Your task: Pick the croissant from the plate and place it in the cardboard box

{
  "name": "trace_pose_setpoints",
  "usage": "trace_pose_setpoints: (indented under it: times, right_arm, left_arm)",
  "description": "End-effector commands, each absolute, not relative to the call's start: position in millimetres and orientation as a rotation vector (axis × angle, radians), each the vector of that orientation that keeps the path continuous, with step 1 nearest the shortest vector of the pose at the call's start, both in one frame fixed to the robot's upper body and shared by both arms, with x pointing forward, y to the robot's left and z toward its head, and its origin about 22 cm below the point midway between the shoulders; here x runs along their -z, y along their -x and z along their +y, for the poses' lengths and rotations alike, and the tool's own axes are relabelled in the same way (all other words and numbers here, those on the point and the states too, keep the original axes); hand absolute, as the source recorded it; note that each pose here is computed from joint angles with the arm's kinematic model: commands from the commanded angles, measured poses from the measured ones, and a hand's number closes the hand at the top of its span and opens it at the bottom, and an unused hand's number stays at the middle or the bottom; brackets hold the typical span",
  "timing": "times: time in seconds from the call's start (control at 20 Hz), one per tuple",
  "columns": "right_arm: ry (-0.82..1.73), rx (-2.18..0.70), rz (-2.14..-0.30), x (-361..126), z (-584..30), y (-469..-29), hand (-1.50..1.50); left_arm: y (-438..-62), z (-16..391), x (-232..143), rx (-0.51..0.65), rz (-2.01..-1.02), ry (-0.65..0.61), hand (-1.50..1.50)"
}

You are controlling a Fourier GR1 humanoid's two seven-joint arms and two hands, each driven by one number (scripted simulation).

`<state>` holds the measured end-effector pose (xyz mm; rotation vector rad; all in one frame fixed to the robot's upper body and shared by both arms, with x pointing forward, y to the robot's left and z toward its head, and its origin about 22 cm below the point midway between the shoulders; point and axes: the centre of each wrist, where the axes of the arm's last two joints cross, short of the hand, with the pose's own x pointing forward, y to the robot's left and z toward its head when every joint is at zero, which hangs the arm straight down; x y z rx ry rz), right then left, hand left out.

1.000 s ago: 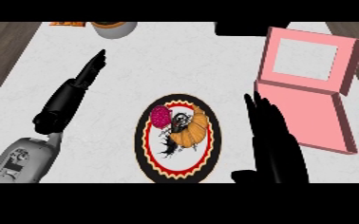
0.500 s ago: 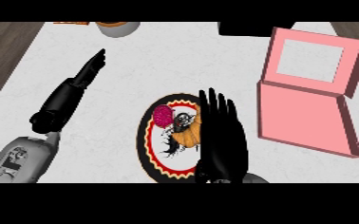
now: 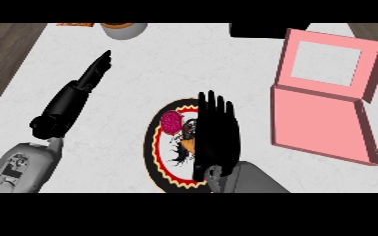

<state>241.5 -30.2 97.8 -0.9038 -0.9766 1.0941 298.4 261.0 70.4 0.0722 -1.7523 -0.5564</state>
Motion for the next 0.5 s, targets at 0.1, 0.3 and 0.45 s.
trace_pose_setpoints:
  times: [0.1,0.3,0.45]
  right_arm:
    - [1.077,-1.032,-0.715,-84,-11,-251,-1.5]
    - [1.087,-1.023,-0.722,-90,-8,-262,-1.5]
    - [1.108,-1.044,-0.687,-79,-6,-265,-1.5]
  left_arm:
    - [-292,261,-64,0.54,-1.752,-0.077,0.0]
    - [-294,259,-57,0.564,-1.738,-0.086,0.0]
    - [-300,263,-68,0.548,-1.749,-0.095,0.0]
